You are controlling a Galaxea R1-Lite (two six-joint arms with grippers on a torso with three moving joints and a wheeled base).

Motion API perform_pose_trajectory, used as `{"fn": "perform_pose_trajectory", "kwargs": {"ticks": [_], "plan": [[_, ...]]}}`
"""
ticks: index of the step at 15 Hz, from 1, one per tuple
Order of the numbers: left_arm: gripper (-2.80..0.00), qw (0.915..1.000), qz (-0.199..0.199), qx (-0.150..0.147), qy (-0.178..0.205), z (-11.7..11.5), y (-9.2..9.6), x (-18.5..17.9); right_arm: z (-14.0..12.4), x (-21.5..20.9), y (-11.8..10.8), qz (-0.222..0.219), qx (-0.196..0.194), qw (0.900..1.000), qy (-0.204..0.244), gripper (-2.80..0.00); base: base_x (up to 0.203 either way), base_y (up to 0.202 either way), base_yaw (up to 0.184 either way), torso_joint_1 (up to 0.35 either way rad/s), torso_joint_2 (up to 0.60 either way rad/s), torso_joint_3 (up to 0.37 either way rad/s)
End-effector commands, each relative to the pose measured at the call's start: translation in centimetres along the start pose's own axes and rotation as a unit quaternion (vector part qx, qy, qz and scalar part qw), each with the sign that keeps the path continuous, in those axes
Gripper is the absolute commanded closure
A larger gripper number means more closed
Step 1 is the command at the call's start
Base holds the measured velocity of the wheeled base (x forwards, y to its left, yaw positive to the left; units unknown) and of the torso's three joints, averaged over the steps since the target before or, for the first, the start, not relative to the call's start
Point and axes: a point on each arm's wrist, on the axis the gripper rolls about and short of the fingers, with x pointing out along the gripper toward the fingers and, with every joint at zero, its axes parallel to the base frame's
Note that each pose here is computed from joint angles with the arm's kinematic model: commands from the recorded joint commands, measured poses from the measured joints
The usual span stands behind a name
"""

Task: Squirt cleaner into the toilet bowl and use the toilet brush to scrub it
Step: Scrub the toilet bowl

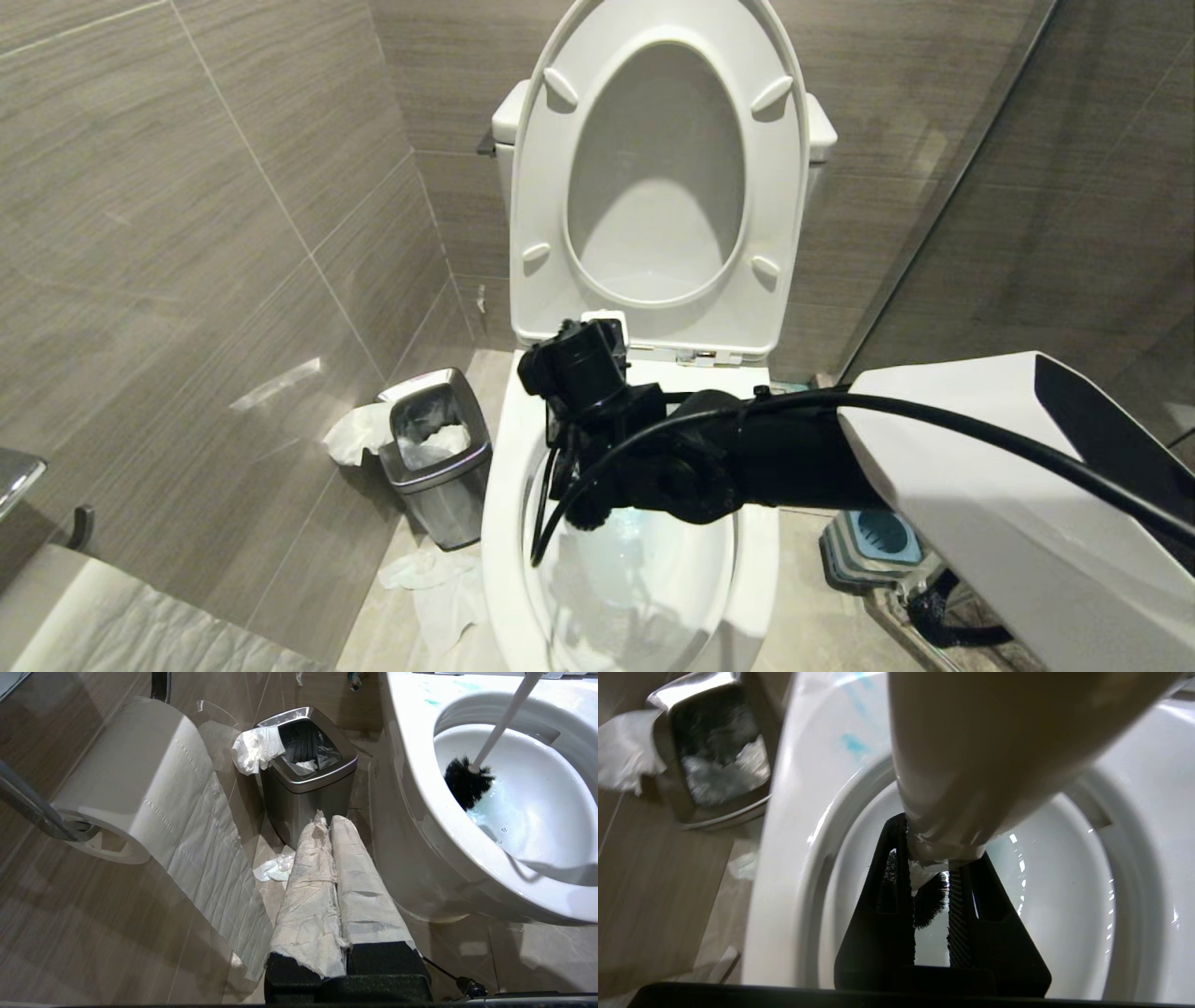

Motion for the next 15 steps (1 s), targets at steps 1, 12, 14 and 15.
{"fn": "perform_pose_trajectory", "kwargs": {"ticks": [1, 12, 14, 15], "plan": [[0.00, 1.0000, 0.000, 0.000, 0.001, 0.0, 0.0, 0.0, -0.4, -1.5, -0.1, 0.001, -0.011, 1.000, 0.007, 0.00, 0.000, 0.000, 0.000, 0.000, 0.00, 0.000], [0.00, 1.0000, 0.000, 0.000, 0.000, 0.0, 0.0, 0.0, 4.0, -4.7, -7.7, -0.056, -0.024, 0.998, -0.006, 0.00, 0.000, 0.000, 0.000, 0.000, 0.00, 0.000], [0.00, 1.0000, 0.000, 0.000, 0.000, 0.0, 0.0, 0.0, 4.3, -3.6, -7.1, -0.056, -0.026, 0.998, -0.011, 0.00, 0.000, 0.000, 0.000, 0.000, 0.00, 0.000], [0.00, 1.0000, 0.000, 0.000, 0.000, 0.0, 0.0, 0.0, 4.2, -2.8, -6.6, -0.055, -0.026, 0.998, -0.014, 0.00, 0.000, 0.000, 0.000, 0.000, 0.00, 0.000]]}}
